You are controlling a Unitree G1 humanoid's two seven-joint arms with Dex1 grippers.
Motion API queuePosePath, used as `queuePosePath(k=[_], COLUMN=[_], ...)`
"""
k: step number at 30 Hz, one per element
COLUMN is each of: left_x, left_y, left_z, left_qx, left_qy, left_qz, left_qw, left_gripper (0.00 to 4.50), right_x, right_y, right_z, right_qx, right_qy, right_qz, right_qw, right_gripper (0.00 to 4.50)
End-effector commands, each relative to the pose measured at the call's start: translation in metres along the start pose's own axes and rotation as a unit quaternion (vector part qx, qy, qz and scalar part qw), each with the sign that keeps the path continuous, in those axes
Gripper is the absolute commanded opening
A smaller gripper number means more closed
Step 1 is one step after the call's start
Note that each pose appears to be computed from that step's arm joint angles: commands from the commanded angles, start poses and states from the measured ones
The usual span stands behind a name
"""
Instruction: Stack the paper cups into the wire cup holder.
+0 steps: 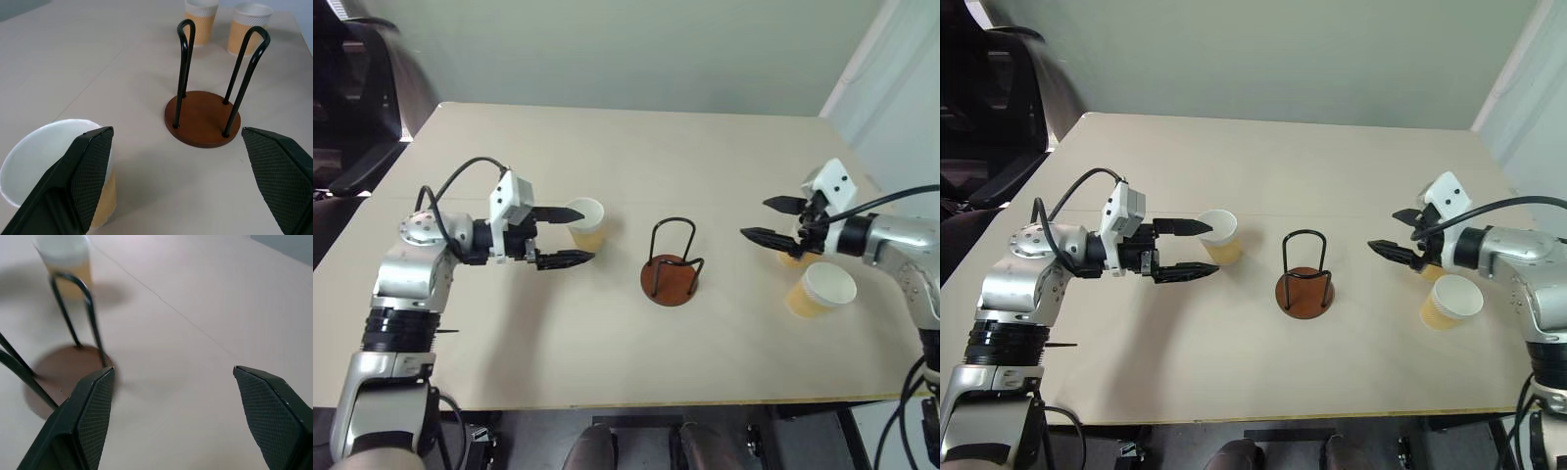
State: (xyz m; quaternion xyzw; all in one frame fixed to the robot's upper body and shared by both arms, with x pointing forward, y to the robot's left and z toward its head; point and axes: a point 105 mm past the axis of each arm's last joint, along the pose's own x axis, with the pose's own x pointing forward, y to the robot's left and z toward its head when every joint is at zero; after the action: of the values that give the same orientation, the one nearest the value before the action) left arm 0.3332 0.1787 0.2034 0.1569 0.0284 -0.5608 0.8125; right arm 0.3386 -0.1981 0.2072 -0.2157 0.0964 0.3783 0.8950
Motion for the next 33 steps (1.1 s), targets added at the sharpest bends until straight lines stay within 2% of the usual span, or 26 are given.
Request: queuePosePath(k=[1,7,29,32,33], left_x=[0.002,0.003,0.002,0.002,0.002], left_y=[-0.001,-0.001,-0.001,-0.001,-0.001], left_z=[0.015,0.014,0.016,0.016,0.016], left_qx=[0.031,0.032,0.034,0.034,0.035], left_qy=[-0.016,-0.017,-0.017,-0.017,-0.017], left_qz=[-0.01,-0.013,-0.01,-0.01,-0.01], left_qw=[0.999,0.999,0.999,0.999,0.999], left_gripper=[4.5,4.5,4.5,4.5,4.5], right_x=[-0.014,-0.027,-0.024,-0.024,-0.023], right_y=[-0.013,-0.033,-0.062,-0.064,-0.064], right_z=[-0.004,-0.018,-0.052,-0.054,-0.054], right_qx=[-0.076,-0.13,-0.189,-0.195,-0.197], right_qy=[0.047,0.11,0.198,0.204,0.206], right_qz=[0.002,-0.001,-0.01,-0.005,-0.003], right_qw=[0.996,0.985,0.962,0.959,0.958], right_gripper=[3.9,3.9,3.9,3.34,3.03])
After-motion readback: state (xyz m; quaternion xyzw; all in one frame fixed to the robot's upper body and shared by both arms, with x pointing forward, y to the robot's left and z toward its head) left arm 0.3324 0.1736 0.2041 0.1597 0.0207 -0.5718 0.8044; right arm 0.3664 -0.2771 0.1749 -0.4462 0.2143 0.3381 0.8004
